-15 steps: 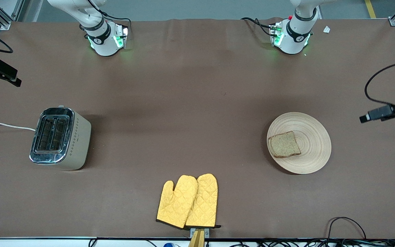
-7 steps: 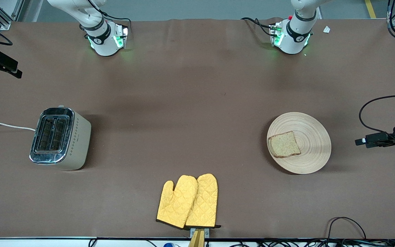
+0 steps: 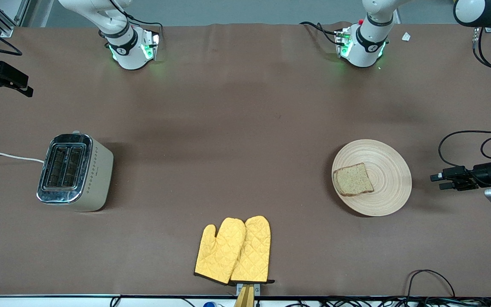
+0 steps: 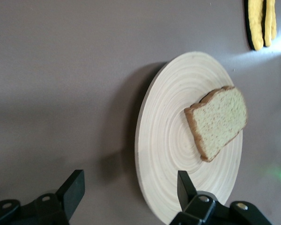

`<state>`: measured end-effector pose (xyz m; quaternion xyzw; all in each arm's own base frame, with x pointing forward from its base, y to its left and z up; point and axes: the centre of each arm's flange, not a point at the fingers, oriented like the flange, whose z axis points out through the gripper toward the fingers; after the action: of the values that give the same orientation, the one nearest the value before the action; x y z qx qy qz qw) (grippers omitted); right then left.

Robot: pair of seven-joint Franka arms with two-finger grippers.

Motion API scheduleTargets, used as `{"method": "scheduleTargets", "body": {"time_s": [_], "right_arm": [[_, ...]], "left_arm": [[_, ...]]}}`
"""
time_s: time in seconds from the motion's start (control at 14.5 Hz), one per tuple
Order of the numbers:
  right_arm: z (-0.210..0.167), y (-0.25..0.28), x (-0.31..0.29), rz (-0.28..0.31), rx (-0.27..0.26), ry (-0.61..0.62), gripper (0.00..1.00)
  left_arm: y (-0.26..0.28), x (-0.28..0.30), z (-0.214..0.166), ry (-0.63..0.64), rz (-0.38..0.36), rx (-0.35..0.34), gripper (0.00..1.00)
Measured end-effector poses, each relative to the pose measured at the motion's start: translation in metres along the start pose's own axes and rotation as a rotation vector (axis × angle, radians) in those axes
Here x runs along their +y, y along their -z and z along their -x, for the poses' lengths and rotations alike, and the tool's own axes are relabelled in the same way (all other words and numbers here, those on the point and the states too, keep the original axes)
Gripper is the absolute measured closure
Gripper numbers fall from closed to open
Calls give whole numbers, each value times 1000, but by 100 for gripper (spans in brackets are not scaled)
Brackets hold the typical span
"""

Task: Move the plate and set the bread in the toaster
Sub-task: 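Reach the left gripper to the wooden plate rim and grip it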

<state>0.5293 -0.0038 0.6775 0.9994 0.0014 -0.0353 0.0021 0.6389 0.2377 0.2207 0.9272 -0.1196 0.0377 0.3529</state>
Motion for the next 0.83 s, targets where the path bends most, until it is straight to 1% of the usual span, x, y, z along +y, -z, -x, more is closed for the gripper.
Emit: {"method": "scheduleTargets", "body": {"time_s": [0.07,0.14,0.21,0.28,0.41,0.48,0.55,0.62,0.69,0.83], "right_arm": [[1,-1,2,0,-3,-4,0],[1,-2,4,-1,-5,-8,0],[2,-3,6,-1,-5,-11,0],[2,-2,7,-2,-5,-12,0],[4,-3,6,-2,-8,-11,0],[4,-3,5,-2,-10,-9,0],[4,-4,5,-2,-12,-8,0],[4,-4,5,-2,-14,-8,0],[4,-4,5,-2,-15,-9,0],[4,-5,5,-2,-15,-9,0]], "left_arm": [[-7,-4,1,-12,17,6,16],[-15,-7,2,-25,33,10,16],[-23,-10,2,-42,47,9,20],[-31,-12,2,-51,61,10,20],[-47,-17,5,-68,84,0,22],[-55,-17,5,-90,97,-6,27],[-61,-17,5,-107,114,-12,29],[-66,-15,5,-117,128,-18,33],[-69,-14,4,-121,137,-22,33],[-72,-11,3,-126,148,-26,37]]}}
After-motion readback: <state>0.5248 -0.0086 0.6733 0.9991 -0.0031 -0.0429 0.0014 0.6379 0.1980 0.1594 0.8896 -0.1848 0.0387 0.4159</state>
